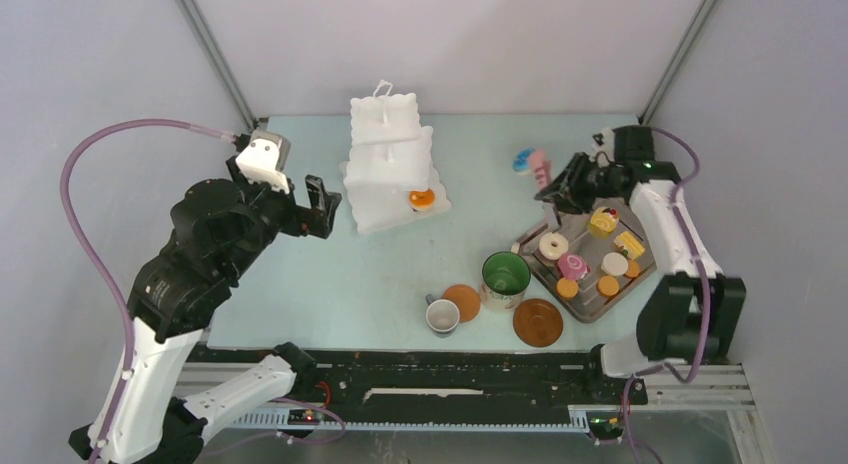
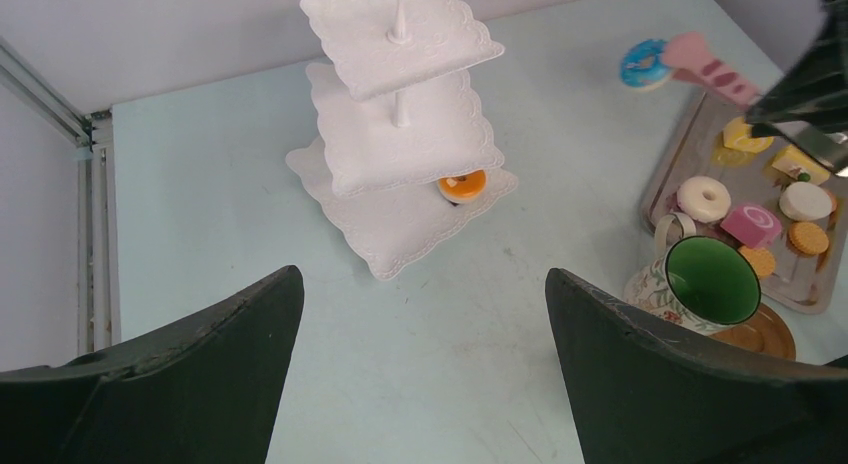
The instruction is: Serve the afternoon tea
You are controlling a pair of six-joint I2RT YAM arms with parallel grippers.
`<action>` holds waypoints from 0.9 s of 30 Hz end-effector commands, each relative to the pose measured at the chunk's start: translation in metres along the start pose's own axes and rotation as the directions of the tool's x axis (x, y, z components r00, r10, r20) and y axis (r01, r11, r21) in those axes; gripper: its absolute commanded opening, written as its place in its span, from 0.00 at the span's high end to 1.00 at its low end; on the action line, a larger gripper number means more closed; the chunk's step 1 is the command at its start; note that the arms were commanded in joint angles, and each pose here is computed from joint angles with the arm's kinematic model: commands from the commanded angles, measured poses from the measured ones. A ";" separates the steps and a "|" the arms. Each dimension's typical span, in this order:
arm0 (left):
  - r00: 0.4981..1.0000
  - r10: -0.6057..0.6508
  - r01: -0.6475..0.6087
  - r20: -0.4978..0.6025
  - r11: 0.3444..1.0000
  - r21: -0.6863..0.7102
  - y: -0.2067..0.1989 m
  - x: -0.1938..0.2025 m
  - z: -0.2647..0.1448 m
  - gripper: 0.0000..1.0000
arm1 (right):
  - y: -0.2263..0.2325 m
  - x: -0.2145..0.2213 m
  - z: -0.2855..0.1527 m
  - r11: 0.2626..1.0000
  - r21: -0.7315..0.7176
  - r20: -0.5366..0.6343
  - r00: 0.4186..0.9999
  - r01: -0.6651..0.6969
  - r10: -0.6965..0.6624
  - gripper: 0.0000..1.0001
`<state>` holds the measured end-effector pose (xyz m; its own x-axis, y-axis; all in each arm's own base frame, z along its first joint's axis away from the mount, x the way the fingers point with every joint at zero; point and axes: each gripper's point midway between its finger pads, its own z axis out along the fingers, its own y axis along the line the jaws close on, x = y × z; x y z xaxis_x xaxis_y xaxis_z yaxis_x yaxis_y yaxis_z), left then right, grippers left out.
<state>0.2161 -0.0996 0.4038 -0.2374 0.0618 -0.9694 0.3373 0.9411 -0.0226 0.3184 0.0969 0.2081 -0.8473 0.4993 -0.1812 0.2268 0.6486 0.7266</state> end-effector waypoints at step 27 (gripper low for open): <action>0.999 -0.041 0.040 0.020 0.999 0.019 -0.004 -0.029 -0.015 0.02 | 0.129 0.013 0.235 0.908 -0.418 -0.324 0.928 0.034 -0.184 1.00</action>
<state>0.2111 -0.0987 0.4246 -0.2516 0.0414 -0.9670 0.3353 0.9409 -0.0470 0.4471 0.3036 0.1170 -0.9769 0.2130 -0.0190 0.0771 0.4335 0.8979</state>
